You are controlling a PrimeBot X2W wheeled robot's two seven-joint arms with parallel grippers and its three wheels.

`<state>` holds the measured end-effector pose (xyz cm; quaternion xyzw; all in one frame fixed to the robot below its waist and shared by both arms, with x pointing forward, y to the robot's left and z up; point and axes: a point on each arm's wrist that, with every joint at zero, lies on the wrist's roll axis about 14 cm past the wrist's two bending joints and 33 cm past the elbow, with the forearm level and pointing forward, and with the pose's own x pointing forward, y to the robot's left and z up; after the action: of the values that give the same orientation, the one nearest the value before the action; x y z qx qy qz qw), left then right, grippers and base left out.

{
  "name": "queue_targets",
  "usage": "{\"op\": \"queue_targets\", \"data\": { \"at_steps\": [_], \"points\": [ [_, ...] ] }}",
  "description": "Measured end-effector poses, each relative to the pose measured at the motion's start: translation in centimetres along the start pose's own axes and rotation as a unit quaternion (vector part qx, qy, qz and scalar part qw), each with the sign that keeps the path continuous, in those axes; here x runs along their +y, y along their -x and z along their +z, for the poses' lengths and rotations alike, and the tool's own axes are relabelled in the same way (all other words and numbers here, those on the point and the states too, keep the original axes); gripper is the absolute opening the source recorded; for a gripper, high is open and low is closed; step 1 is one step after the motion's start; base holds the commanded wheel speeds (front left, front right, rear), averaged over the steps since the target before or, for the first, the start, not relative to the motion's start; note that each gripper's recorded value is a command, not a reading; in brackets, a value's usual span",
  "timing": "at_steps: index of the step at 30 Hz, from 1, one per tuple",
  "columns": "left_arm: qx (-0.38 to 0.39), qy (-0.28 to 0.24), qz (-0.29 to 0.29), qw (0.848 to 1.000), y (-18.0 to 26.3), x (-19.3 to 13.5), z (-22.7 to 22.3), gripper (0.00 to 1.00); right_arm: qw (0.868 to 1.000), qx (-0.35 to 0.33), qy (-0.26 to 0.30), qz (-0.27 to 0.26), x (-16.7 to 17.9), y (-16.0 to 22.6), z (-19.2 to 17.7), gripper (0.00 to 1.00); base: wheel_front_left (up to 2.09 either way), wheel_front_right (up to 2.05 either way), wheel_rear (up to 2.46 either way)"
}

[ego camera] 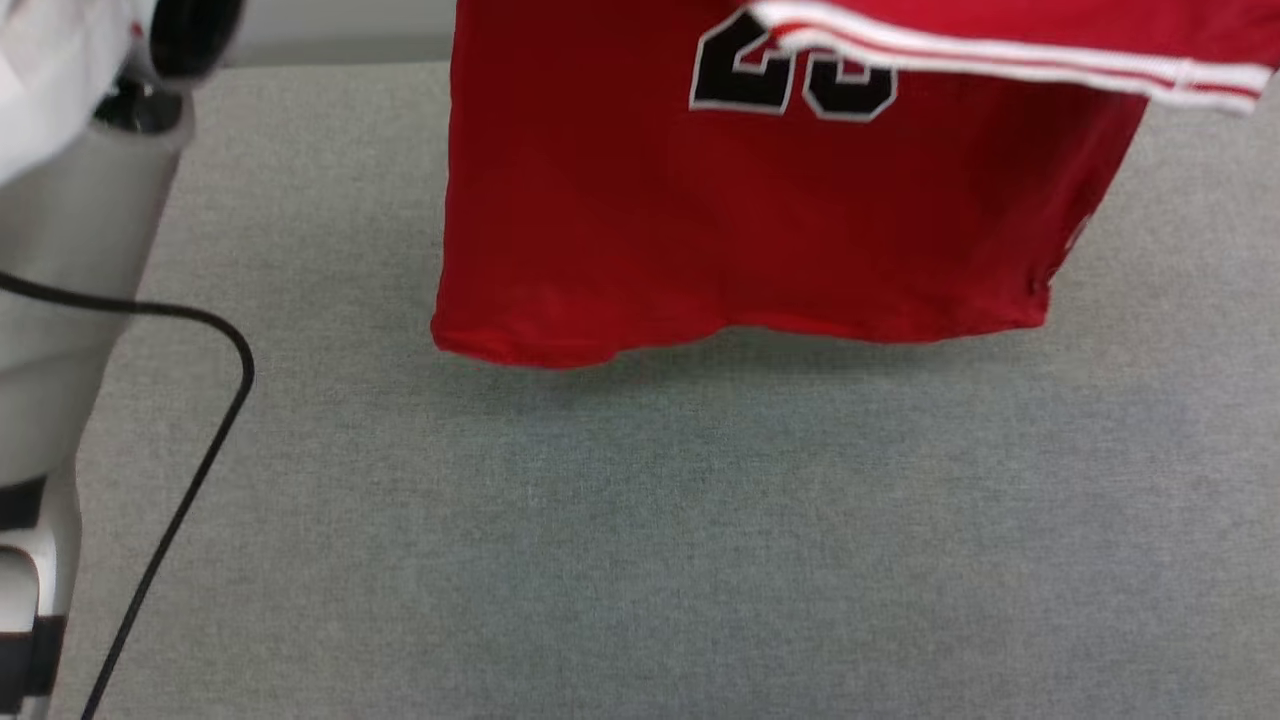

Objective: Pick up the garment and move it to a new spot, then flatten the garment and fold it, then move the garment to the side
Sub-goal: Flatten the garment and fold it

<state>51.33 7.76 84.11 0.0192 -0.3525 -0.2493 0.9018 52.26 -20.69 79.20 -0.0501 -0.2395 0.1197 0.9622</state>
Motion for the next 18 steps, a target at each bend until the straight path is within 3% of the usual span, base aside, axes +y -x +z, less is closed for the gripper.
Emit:
{"op": "queue_targets", "data": {
  "at_steps": [13, 18],
  "points": [
    [-0.028, -0.054, 0.043, 0.997, -6.7, 5.7, -6.8, 0.00, 0.996, -0.070, 0.021, -0.049, -3.6, -9.6, -3.3, 0.00, 0.00, 0.00, 0.00],
    [-0.013, -0.048, 0.066, 0.997, -7.7, 7.6, -11.1, 0.00, 0.995, -0.076, 0.031, -0.063, -4.7, -12.3, -6.0, 0.00, 0.00, 0.00, 0.00]
  ]
}}
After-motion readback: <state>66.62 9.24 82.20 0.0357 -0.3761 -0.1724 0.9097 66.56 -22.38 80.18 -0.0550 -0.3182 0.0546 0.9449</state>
